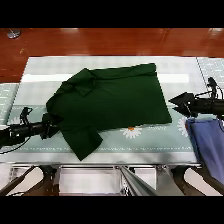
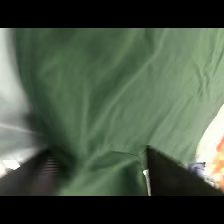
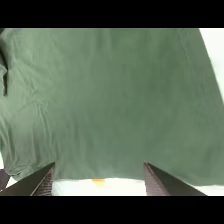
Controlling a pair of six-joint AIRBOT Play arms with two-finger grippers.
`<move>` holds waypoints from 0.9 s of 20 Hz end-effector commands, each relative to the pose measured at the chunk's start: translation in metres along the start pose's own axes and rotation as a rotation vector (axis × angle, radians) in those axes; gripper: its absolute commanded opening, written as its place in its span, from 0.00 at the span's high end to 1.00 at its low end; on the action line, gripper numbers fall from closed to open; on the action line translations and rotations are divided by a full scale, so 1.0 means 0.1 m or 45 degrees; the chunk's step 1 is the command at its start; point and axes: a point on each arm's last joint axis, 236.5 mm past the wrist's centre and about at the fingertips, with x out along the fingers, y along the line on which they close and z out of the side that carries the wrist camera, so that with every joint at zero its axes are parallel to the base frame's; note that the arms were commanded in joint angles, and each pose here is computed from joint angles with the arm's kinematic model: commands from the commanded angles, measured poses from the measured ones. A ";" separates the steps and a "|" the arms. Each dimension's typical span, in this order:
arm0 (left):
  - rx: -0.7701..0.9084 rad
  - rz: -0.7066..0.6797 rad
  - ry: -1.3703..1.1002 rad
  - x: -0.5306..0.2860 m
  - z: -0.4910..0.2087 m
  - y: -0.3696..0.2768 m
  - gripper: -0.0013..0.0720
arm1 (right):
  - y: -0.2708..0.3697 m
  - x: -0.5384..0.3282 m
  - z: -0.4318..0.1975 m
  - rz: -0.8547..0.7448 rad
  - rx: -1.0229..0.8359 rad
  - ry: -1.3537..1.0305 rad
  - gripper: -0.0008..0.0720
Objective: Fold the shirts.
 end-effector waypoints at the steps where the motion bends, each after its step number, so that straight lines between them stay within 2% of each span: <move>1: 0.068 -0.089 -0.018 0.04 0.06 -0.22 0.93 | -0.14 -0.05 0.24 -0.056 0.053 -0.130 0.13; 3: 0.112 -0.117 -0.010 0.00 0.09 -0.33 0.94 | -0.45 -0.15 0.37 -0.191 0.154 -0.215 0.13; 6: 0.152 -0.138 0.000 -0.04 0.10 -0.42 0.95 | -0.99 -0.19 0.15 -0.486 0.295 -0.129 0.13; 12: 0.178 -0.143 0.009 -0.04 0.08 -0.43 0.95 | -0.96 0.37 -0.25 -0.470 0.261 0.187 0.13; 17: 0.178 -0.143 0.008 -0.04 0.08 -0.43 0.94 | -0.83 0.68 -0.33 -0.367 0.281 0.257 0.13; 18: 0.178 -0.143 0.008 -0.04 0.09 -0.42 0.94 | -0.75 0.74 -0.28 -0.328 0.265 0.231 0.17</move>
